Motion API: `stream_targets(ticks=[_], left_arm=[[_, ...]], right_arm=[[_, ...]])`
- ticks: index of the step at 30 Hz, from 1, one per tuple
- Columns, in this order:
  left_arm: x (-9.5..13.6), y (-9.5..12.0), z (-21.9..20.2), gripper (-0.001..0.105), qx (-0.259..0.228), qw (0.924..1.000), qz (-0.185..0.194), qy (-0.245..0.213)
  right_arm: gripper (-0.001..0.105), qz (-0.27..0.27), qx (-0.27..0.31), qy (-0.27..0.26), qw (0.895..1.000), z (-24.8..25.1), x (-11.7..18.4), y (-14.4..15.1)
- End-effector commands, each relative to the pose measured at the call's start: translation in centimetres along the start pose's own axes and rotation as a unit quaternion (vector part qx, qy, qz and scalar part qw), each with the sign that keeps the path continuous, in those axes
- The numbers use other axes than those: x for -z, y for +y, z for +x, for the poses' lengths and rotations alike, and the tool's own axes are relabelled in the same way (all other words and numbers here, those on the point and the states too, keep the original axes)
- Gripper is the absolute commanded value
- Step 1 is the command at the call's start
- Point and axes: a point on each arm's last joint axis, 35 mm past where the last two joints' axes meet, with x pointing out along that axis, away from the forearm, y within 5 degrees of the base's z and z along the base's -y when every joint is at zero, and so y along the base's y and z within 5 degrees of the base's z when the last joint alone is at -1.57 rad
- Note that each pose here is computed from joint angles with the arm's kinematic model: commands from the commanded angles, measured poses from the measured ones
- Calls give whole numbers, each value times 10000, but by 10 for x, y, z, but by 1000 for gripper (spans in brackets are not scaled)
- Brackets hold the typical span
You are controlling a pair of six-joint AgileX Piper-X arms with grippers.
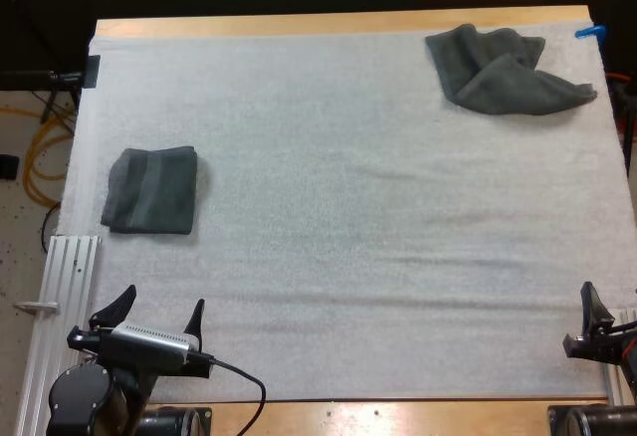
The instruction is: Pick towel from pile fold and stack
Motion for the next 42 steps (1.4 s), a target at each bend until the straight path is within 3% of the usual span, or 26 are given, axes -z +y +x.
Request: stream_targets(ticks=[1,21,25,30,37,42], left_arm=[[-1,0,2,78,38,10000,-58,40],[-2,0,2,78,38,10000,-49,-9],[-11,-1,-5,78,42,9996,-9,-266],[-37,-6,-26,78,129,9979,74,-637],[-89,-12,-11,78,1340,9907,43,-238],[-117,-19,-3,78,2150,9762,197,-184]], right_arm=[[63,6,-4,64,10000,2,-1,0],[63,18,-4,64,10000,2,-1,0],[62,18,39,-111,9999,-7,-9,-2],[52,-130,-22,-243,9996,-18,-36,-8],[51,-288,-317,-205,9989,-16,-79,-17],[66,-282,-782,-206,9963,-6,-102,-19]])
